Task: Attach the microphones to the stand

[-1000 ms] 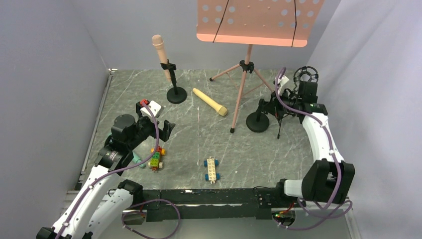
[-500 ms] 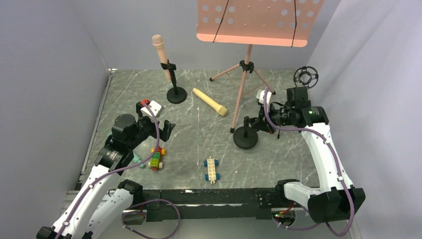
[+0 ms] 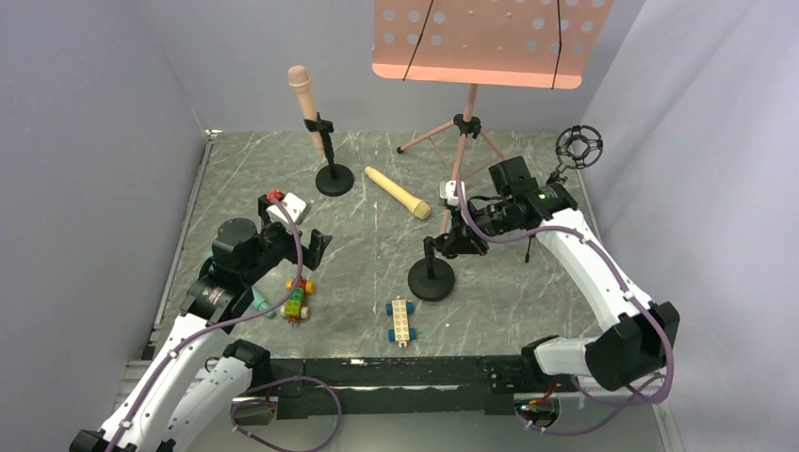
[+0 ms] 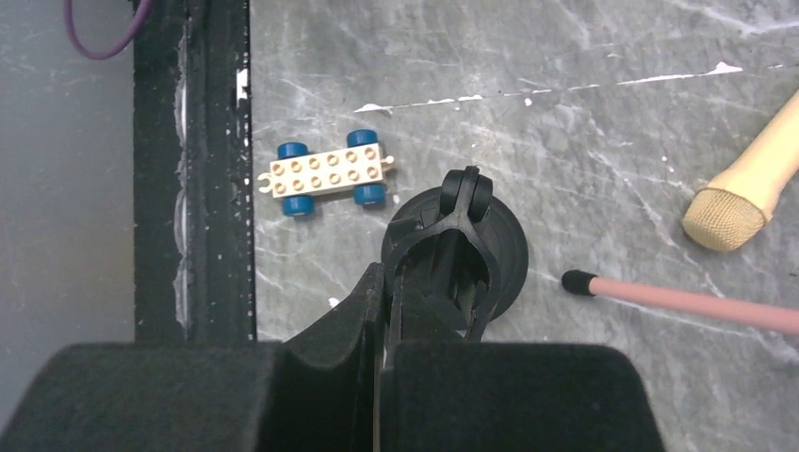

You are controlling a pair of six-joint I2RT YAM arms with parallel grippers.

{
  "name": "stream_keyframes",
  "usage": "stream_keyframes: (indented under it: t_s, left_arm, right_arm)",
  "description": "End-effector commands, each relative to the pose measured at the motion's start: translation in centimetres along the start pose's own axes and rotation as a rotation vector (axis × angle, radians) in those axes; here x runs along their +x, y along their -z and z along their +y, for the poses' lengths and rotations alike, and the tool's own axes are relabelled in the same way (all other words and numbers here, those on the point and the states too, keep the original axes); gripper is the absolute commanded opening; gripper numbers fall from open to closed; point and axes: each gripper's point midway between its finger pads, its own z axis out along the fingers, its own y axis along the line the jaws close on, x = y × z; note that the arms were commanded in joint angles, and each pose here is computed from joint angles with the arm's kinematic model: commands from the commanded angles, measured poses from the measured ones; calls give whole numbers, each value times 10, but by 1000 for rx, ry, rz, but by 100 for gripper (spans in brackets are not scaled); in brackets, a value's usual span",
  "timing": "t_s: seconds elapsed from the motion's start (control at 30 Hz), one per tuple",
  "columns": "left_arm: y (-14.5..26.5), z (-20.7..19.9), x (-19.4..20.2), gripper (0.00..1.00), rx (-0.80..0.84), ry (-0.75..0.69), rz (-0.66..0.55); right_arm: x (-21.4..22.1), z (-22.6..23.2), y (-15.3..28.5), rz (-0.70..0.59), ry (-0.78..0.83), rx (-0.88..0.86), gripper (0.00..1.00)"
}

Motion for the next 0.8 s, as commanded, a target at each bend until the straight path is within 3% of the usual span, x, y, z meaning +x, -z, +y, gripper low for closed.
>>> stream_keyframes:
  t_s: [0.0, 0.2, 0.53, 0.67, 0.77]
  left_arm:
    - [0, 6, -8, 99, -24, -33, -39]
    - [-3, 5, -5, 99, -13, -38, -29]
    - [-9, 0, 0, 99, 18, -31, -9]
    - [-12, -1, 2, 99, 28, -25, -5]
    - [-14, -2, 2, 99, 34, -22, -2]
  right_arm:
    - [-43, -30, 1, -101, 190, 58, 0]
    - [-27, -35, -11, -88, 180, 58, 2]
    - [0, -23, -20, -72, 148, 35, 34]
    - [-4, -20, -17, -89, 155, 49, 34]
    - [-5, -24, -19, -102, 126, 67, 21]
